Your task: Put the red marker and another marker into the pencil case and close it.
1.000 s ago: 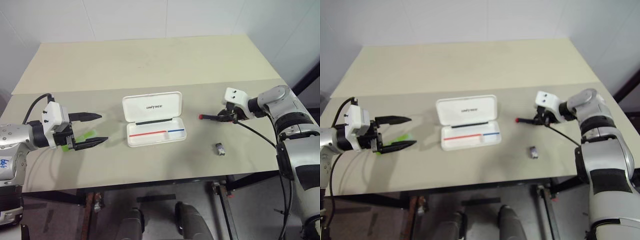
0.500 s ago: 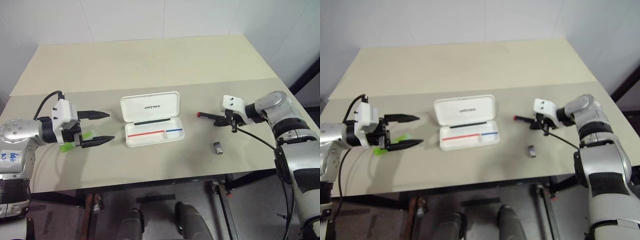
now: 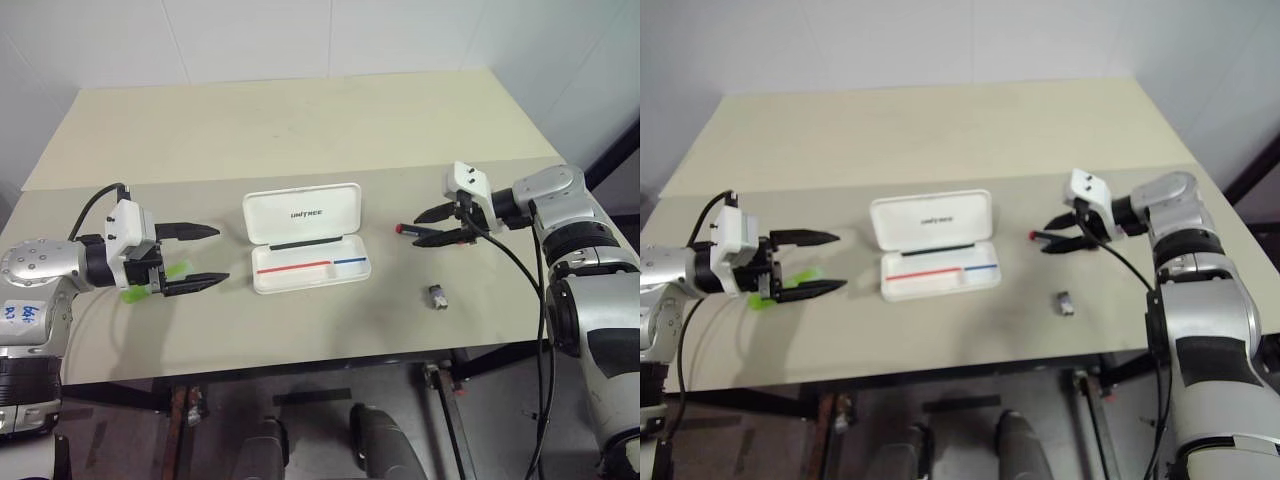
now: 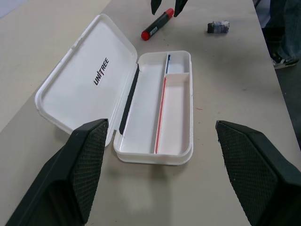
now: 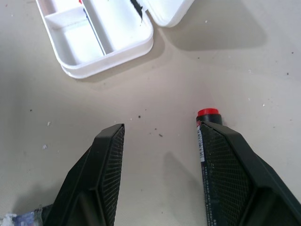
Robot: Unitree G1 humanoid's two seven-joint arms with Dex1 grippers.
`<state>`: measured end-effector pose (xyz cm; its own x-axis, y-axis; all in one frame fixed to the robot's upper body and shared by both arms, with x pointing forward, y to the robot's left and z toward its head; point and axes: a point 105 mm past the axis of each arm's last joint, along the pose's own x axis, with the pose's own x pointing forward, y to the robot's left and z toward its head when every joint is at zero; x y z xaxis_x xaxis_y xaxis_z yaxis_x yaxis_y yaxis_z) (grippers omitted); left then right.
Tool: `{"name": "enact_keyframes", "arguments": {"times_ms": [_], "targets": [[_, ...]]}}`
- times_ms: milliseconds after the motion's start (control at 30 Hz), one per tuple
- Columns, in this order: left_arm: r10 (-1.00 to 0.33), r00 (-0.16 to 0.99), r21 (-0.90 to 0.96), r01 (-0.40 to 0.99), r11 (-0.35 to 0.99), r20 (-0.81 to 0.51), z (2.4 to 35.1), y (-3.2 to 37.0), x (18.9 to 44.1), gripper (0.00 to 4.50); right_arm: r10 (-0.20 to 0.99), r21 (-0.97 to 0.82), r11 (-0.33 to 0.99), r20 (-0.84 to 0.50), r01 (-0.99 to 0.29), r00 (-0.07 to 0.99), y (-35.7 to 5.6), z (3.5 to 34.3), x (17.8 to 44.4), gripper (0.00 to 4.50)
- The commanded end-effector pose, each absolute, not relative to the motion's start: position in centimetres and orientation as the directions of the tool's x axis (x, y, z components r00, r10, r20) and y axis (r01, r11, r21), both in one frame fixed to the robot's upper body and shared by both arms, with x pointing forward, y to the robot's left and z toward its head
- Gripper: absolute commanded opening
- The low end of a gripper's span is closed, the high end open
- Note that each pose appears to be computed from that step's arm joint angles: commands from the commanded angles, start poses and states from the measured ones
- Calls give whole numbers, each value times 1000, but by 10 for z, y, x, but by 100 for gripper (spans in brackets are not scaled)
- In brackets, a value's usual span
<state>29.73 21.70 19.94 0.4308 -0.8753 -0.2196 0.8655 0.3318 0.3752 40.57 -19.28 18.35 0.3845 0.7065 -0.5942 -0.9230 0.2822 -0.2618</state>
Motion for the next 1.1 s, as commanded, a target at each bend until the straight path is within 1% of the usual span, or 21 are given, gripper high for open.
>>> {"name": "enact_keyframes", "arguments": {"times_ms": [33, 167, 300, 400, 500, 567, 667, 700, 733, 767, 933, 1100], "targets": [[-881, 430, 413, 852, 323, -198, 207, 214, 298, 388, 599, -372, 356, -613, -857, 515, -207, 187, 418, 270], [-878, 433, 411, 851, 326, -201, 207, 216, 298, 388, 499, -415, 404, -647, -815, 577, -220, 178, 424, 270], [-876, 435, 412, 851, 326, -207, 207, 217, 299, 388, 437, -435, 427, -668, -793, 602, -228, 170, 426, 270], [-875, 436, 415, 850, 324, -209, 208, 217, 299, 388, 412, -417, 441, -693, -795, 592, -232, 162, 425, 270], [-875, 436, 419, 849, 322, -210, 209, 217, 300, 388, 416, -330, 466, -737, -821, 533, -236, 148, 417, 270], [-876, 434, 421, 849, 320, -210, 209, 217, 300, 388, 435, -229, 467, -781, -854, 448, -237, 138, 407, 232], [-878, 430, 424, 850, 313, -212, 209, 216, 300, 388, 460, -134, 435, -817, -891, 347, -237, 129, 394, 143], [-878, 430, 426, 849, 313, -211, 210, 216, 300, 388, 473, -116, 420, -819, -900, 326, -235, 128, 392, 100], [-878, 430, 427, 848, 314, -210, 210, 216, 300, 388, 486, -106, 410, -815, -906, 315, -233, 128, 391, 69], [-878, 430, 427, 848, 314, -209, 210, 217, 300, 388, 495, -102, 404, -811, -909, 311, -231, 128, 391, 55], [-880, 428, 429, 848, 311, -206, 209, 215, 301, 388, 526, -190, 340, -773, -921, 354, -219, 134, 398, 56], [-883, 423, 431, 848, 307, -204, 208, 213, 302, 388, 566, -321, 306, -696, -896, 443, -205, 152, 411, 56]]}}
